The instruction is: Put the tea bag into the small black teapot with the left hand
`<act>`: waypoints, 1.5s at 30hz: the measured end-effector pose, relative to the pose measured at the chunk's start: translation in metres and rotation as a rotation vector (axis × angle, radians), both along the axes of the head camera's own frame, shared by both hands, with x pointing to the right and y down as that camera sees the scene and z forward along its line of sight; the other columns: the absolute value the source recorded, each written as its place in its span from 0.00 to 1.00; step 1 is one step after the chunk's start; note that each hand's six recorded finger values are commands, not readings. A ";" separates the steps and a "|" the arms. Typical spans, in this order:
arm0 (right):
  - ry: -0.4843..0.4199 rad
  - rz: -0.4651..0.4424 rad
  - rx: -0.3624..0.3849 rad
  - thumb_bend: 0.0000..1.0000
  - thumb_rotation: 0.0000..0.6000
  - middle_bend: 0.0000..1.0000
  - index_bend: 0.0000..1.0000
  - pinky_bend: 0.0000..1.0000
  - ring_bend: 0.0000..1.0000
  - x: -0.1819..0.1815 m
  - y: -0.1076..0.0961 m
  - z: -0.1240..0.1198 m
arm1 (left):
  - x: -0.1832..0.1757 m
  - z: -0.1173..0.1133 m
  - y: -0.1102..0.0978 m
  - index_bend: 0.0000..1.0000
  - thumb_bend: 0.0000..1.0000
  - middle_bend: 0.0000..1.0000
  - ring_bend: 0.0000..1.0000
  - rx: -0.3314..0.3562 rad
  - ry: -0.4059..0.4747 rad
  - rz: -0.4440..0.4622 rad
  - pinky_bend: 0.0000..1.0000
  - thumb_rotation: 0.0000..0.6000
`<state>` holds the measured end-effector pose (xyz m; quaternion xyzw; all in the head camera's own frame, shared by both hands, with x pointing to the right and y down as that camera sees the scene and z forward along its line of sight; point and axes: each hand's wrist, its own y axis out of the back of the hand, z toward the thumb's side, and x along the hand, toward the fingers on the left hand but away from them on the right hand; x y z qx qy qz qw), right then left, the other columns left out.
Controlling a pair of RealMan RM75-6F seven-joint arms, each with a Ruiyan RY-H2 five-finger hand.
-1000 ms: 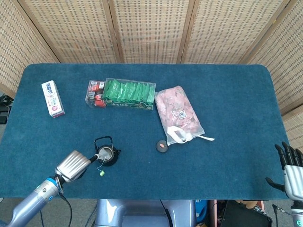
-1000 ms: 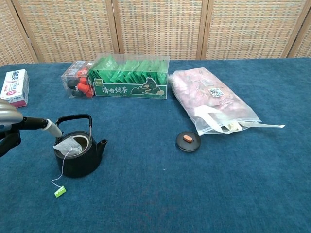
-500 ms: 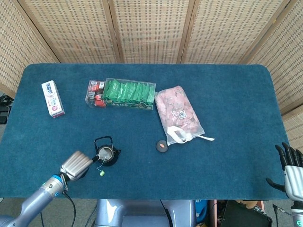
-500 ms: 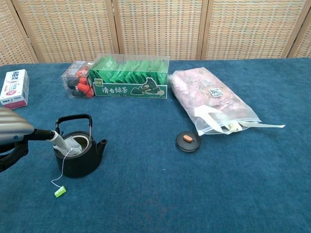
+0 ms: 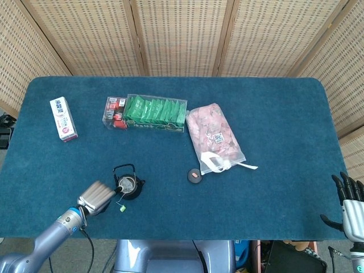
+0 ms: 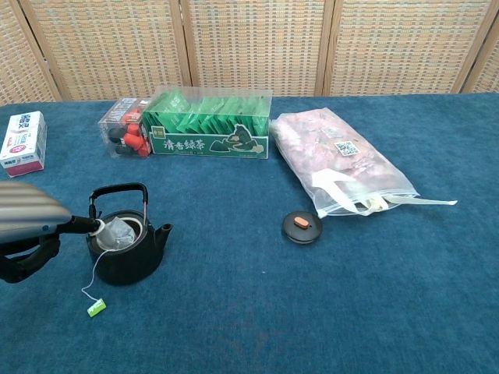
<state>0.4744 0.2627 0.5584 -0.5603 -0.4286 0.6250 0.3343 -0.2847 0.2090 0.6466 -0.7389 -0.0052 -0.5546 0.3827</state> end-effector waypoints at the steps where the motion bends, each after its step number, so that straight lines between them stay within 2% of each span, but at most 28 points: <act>1: 0.000 0.000 0.000 0.05 1.00 0.08 0.03 0.00 0.00 0.000 0.000 0.000 | 0.001 0.001 0.000 0.15 0.95 0.84 0.79 -0.001 -0.001 0.000 0.69 1.00; 10: 0.005 0.010 0.005 0.05 1.00 0.08 0.03 0.00 0.00 0.003 0.002 -0.003 | 0.009 0.007 -0.002 0.15 0.95 0.84 0.79 -0.024 -0.003 0.001 0.69 1.00; 23: -0.002 0.007 0.009 0.05 1.00 0.08 0.03 0.00 0.00 0.003 0.002 -0.003 | 0.007 -0.019 -0.005 0.15 0.95 0.84 0.79 0.023 0.054 -0.020 0.69 1.00; 45: 0.010 0.016 0.006 0.05 1.00 0.08 0.03 0.00 0.00 0.004 0.004 -0.004 | 0.011 0.010 -0.006 0.15 0.95 0.84 0.79 -0.029 0.006 -0.024 0.68 1.00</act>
